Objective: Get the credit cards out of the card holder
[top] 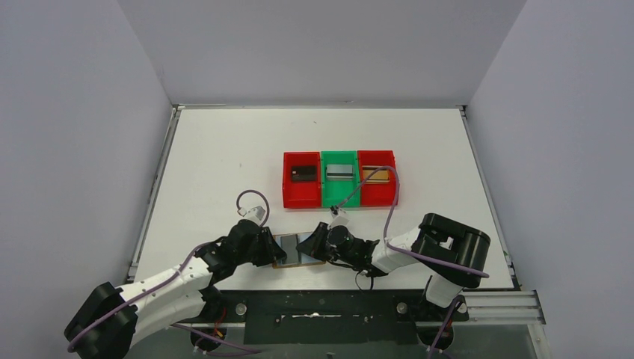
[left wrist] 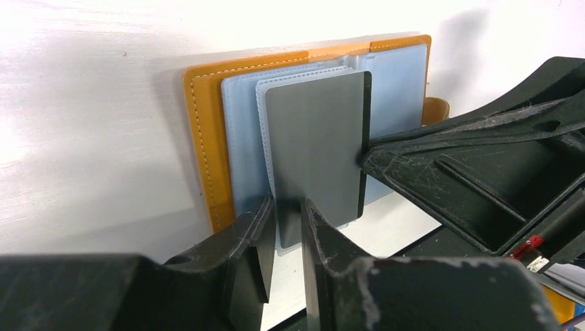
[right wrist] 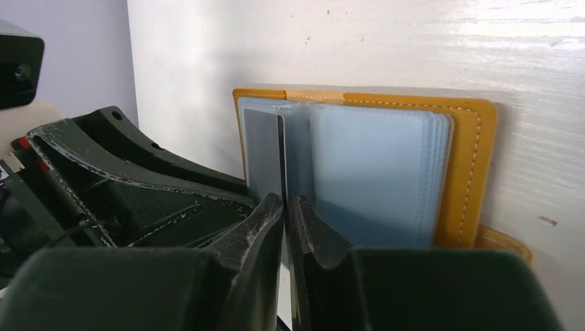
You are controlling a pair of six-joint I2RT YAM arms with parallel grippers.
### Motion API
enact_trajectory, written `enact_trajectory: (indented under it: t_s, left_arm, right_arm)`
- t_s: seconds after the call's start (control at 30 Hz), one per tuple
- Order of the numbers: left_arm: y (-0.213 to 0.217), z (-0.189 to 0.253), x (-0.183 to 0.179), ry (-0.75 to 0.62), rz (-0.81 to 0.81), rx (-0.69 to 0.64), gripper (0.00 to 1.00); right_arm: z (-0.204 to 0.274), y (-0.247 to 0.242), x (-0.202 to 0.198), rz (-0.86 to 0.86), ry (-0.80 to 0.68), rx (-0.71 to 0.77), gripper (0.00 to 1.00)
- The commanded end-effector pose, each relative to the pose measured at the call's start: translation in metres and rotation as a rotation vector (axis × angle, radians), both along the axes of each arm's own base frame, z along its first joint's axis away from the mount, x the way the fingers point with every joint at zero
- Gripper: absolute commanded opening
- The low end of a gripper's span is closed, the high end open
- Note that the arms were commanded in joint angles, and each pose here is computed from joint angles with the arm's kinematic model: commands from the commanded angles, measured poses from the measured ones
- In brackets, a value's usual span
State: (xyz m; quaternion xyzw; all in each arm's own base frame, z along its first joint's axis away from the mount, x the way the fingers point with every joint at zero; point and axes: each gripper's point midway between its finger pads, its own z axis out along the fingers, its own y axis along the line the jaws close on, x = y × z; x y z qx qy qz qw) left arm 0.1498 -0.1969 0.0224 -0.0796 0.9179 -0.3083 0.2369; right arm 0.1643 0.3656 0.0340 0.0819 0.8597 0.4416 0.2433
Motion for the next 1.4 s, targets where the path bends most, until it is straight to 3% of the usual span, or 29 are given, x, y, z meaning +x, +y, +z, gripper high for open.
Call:
enact_trajectory:
  t_s: [0.0,0.43,0.73,0.97,1.37]
  left_arm:
    - [-0.008,0.018,0.009,-0.049,-0.013,-0.033,0.23]
    - [-0.007,0.038,0.014,-0.095,0.004,-0.047,0.45]
    - [-0.014,0.045,0.014,-0.114,-0.032,-0.075,0.47]
    - [-0.023,0.049,0.016,-0.134,-0.087,-0.079,0.45]
    - [-0.013,0.019,0.033,-0.073,-0.063,0.117,0.48]
  right_arm:
    - [0.032,0.016,0.004,0.006,-0.038,0.131,0.08]
    - [0.022,-0.005,0.011,-0.096,0.049,0.192,0.05]
    - [0.015,-0.006,0.010,-0.105,0.093,0.274,0.05]
    - [0.005,-0.011,0.013,-0.129,0.090,0.191,0.09]
    - [-0.016,-0.025,0.008,-0.150,0.127,0.098,0.11]
